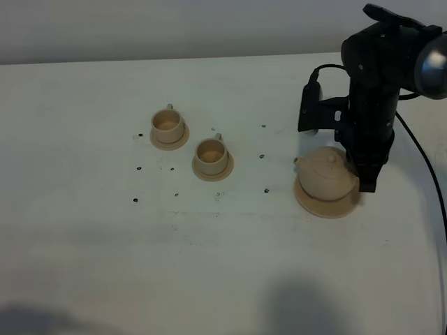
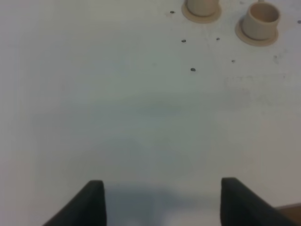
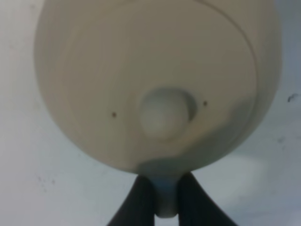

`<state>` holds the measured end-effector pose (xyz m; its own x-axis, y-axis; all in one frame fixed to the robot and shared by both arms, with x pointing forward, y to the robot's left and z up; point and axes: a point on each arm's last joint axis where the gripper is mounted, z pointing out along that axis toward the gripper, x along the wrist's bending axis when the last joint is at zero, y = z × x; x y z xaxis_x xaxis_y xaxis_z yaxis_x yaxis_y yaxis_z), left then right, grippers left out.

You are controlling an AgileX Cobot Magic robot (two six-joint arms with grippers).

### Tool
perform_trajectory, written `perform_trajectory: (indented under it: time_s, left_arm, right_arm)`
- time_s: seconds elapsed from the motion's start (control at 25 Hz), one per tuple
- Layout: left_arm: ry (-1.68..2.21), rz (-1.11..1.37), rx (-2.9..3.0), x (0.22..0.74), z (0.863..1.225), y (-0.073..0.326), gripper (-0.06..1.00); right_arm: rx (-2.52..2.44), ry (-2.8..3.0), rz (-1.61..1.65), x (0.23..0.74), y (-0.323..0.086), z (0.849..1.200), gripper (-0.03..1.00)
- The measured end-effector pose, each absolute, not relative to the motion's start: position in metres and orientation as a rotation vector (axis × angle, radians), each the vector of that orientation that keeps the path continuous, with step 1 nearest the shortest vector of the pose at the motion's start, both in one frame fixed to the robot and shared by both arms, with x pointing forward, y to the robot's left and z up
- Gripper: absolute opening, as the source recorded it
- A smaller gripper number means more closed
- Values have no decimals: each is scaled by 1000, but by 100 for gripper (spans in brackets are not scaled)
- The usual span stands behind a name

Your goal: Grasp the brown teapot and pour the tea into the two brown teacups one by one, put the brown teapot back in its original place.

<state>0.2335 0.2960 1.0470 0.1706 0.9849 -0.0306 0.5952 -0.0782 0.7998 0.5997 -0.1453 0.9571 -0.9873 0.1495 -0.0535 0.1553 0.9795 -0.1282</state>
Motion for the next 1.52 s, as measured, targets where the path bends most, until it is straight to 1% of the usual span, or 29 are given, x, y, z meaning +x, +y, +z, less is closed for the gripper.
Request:
perform_trajectory:
  time_s: [0.4, 0.56, 0.76, 0.88, 1.28, 1.52]
  left_arm:
    - [1505, 719, 1760, 234, 1047, 296, 50]
    - [1505, 719, 1760, 234, 1047, 296, 50]
    - [1505, 719, 1760, 234, 1047, 296, 50]
    - [1505, 719, 1760, 234, 1047, 296, 50]
    - [1505, 719, 1760, 234, 1047, 296, 50]
    - [1505, 719, 1760, 234, 1047, 296, 50]
  right_arm:
    - [337, 3107, -235, 596, -150, 960, 10]
    - [436, 3070, -190, 602, -146, 971, 10]
    - [557, 2999, -30, 614, -135, 995, 10]
    - [651, 2963, 22, 617, -131, 1004, 10]
    - [719, 2896, -18, 601, -97, 1007, 10]
    - [660, 2879, -55, 596, -88, 1007, 10]
